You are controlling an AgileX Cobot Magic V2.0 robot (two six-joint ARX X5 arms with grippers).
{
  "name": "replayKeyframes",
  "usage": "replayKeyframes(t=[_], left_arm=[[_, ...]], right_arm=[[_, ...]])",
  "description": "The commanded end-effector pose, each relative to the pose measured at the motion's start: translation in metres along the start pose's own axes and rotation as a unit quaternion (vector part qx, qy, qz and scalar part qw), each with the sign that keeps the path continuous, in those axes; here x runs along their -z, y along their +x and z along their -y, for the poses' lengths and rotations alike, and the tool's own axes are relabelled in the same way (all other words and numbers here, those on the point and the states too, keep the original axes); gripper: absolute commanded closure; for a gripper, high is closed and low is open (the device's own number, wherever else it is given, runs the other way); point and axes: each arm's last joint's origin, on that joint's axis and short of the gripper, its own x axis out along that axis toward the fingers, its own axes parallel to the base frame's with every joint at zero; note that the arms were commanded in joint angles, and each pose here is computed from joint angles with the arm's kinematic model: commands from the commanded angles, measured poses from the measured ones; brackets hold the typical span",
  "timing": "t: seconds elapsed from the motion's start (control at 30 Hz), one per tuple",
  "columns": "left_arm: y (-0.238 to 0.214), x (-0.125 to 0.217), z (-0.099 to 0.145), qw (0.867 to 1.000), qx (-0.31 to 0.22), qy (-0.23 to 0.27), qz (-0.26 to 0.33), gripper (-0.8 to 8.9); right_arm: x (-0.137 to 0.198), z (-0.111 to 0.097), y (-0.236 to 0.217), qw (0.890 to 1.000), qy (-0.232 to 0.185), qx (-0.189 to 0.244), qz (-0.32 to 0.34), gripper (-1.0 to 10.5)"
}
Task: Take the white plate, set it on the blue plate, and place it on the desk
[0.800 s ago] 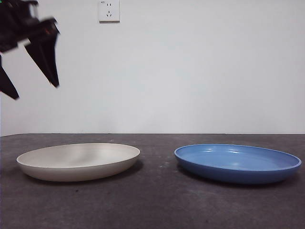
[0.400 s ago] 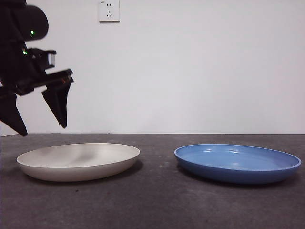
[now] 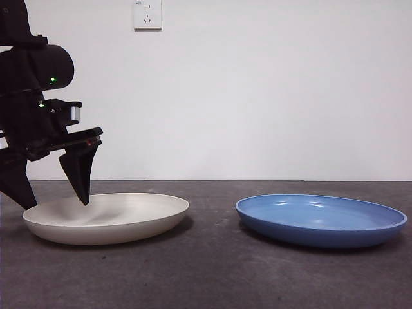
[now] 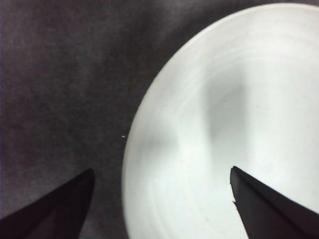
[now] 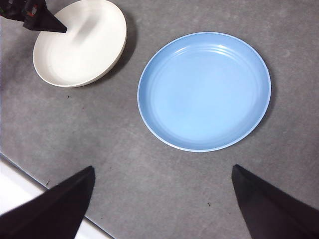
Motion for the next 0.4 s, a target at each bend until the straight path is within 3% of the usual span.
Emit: replayKeyframes(t=[0.03, 0.27, 0.4], left_arm=[[0.0070, -0.0045, -0.0003, 1.000, -0.009, -0.001, -0.003, 4.55], [0.0095, -0.0046, -0.0007, 1.000, -0.009, -0.008, -0.005, 7.79], [0.0086, -0.0051, -0.0006, 1.000, -0.009, -0.011, -0.001, 8.05]], right_arm=[[-0.0040, -0.0016, -0.0026, 1.000, -0.005, -0.002, 0.008, 5.1], [-0.0040, -0.0014, -0.0026, 1.000, -0.006, 0.002, 0.008, 5.1], [-0.0040, -0.0014, -0.0026, 1.000, -0.006, 0.002, 0.008, 5.1]])
